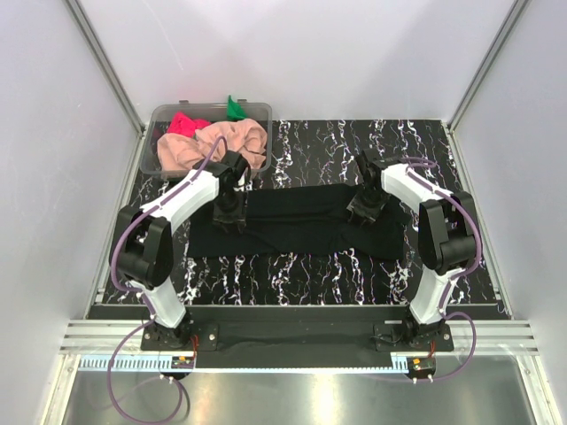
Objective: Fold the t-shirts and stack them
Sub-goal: Fold the tshirt
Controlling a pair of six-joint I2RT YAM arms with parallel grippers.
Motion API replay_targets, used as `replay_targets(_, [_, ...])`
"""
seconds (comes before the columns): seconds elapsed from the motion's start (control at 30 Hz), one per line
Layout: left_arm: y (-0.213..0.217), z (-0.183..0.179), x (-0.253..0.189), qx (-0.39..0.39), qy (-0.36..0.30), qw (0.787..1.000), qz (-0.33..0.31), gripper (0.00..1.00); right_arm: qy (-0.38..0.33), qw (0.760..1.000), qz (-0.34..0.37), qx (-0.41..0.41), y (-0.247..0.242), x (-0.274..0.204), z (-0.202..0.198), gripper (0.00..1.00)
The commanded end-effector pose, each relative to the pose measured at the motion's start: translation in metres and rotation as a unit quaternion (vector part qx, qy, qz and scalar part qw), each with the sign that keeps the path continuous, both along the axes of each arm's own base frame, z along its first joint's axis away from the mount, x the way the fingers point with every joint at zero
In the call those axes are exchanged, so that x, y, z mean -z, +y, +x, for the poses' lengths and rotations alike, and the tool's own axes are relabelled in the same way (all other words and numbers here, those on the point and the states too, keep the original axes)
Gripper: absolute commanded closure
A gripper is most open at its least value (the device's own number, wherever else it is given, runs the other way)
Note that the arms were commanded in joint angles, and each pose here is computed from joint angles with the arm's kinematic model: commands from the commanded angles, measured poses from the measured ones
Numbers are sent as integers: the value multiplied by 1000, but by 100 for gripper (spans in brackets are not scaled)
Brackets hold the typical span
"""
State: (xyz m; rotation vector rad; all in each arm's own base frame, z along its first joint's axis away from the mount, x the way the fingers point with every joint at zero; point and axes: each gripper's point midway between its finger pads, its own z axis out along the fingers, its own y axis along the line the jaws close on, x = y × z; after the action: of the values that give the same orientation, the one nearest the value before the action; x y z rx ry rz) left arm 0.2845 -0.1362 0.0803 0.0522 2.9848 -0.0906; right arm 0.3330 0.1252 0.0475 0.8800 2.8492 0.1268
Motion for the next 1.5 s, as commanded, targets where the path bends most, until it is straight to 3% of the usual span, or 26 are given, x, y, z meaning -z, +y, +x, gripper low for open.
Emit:
replay_targets(0.0, [-4, 0, 5, 12, -2, 1000, -9, 53, -23, 999, 37, -14, 14, -7, 4, 53])
replay_targets(0.17, [1, -5, 6, 14, 1, 1000, -3, 53, -60, 996, 68, 4, 24, -17, 17, 52])
replay_targets(0.47, [2, -6, 4, 16, -3, 1000, -1, 53, -86, 994, 55, 26, 19, -18, 28, 51])
replay_targets(0.7, [6, -3, 3, 14, -10, 1000, 10, 53, -44, 997, 45, 33, 18, 14, 21, 52])
replay_targets(0.93, [9, -3, 4, 15, -11, 1000, 17, 53, -48, 998, 18, 33, 11, 18, 32, 64])
replay_targets(1.0, [8, -3, 5, 14, -8, 1000, 15, 53, -43, 998, 12, 42, 9, 20, 32, 91])
replay_targets(1.1, [6, -1, 4, 16, -9, 1000, 12, 53, -41, 998, 15, 40, 11, 20, 31, 100])
replay_targets(1.37, [5, 0, 6, 16, -6, 1000, 13, 53, -90, 996, -2, 12, 5, -23, 33, 100])
replay_targets(1.4, [6, 0, 6, 14, -6, 1000, 13, 53, -93, 996, -3, 14, 4, -28, 32, 88])
replay_targets(1.47, [5, -2, 7, 14, -3, 1000, 11, 53, -112, 993, 11, 29, 5, -45, 27, 82])
